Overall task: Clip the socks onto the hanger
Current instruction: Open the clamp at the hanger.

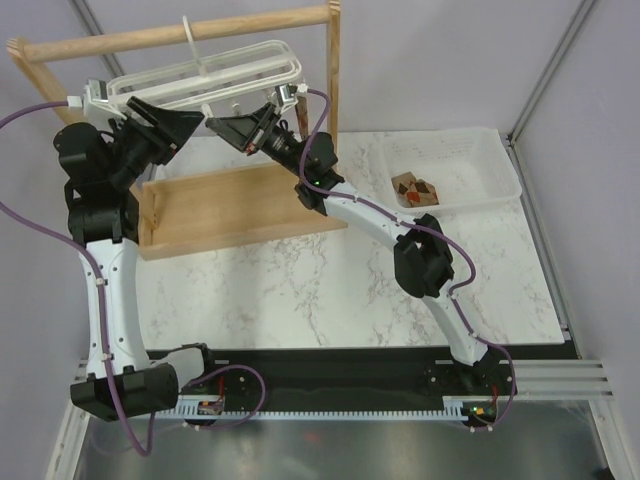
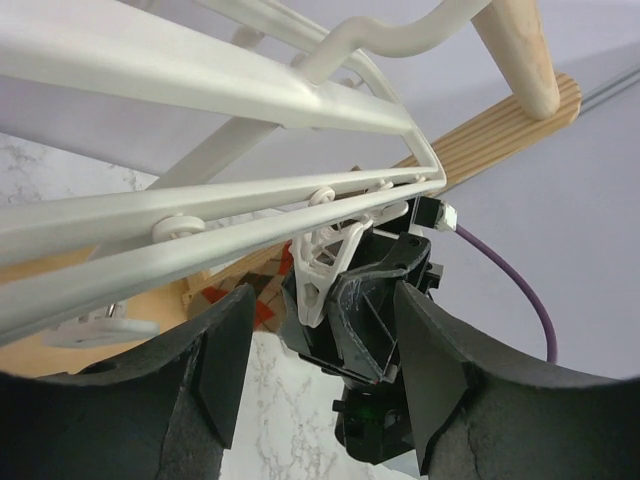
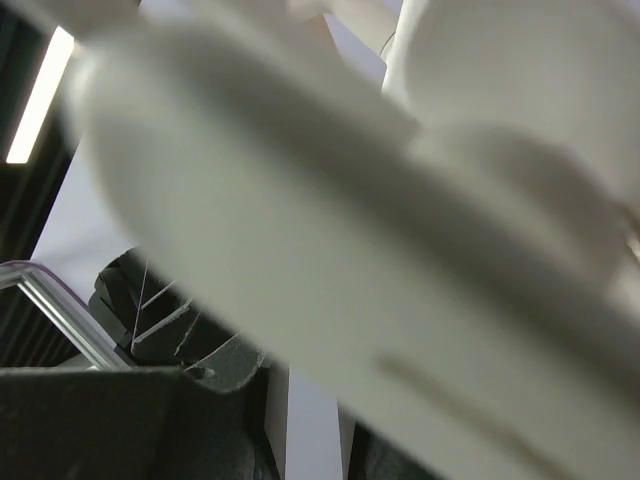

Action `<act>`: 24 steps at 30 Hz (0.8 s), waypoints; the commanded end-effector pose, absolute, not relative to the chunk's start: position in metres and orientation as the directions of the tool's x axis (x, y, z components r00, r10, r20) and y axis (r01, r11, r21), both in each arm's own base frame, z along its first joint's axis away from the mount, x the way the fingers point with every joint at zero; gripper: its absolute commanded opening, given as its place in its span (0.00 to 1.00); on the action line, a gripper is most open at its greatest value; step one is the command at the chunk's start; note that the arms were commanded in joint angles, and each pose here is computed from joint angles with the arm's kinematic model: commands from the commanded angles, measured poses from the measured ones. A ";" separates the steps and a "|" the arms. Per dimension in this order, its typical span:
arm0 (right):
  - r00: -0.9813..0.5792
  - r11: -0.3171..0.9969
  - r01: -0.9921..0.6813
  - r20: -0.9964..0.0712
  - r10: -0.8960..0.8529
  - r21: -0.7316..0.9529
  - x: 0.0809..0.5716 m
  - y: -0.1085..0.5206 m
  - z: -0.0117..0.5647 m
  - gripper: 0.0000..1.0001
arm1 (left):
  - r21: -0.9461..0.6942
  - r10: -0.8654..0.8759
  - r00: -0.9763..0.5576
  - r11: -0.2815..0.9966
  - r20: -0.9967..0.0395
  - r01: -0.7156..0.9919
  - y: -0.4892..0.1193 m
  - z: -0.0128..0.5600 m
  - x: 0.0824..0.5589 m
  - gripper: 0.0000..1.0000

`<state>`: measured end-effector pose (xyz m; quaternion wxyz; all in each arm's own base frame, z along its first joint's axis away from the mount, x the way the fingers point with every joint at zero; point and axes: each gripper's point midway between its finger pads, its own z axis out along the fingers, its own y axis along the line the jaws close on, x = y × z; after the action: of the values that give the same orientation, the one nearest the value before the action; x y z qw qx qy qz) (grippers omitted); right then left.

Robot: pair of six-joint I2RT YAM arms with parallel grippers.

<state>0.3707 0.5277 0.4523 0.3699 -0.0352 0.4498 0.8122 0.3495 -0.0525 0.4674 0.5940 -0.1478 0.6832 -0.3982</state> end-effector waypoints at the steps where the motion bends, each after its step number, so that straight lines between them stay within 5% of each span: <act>1: -0.719 -0.421 -0.671 -0.397 0.570 0.611 0.340 0.504 0.513 0.01 | -0.708 -0.668 -0.246 0.619 -0.702 0.340 -0.060 0.481 0.349 0.66; 24: -0.738 -0.443 -0.654 -0.390 0.550 0.614 0.335 0.504 0.513 0.00 | -0.740 -0.698 -0.268 0.562 -0.664 0.370 -0.073 0.490 0.369 0.61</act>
<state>0.3656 0.5269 0.4583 0.3509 -0.0350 0.4475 0.8218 0.3705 -0.0684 0.4703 0.5821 -0.1334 0.6737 -0.4353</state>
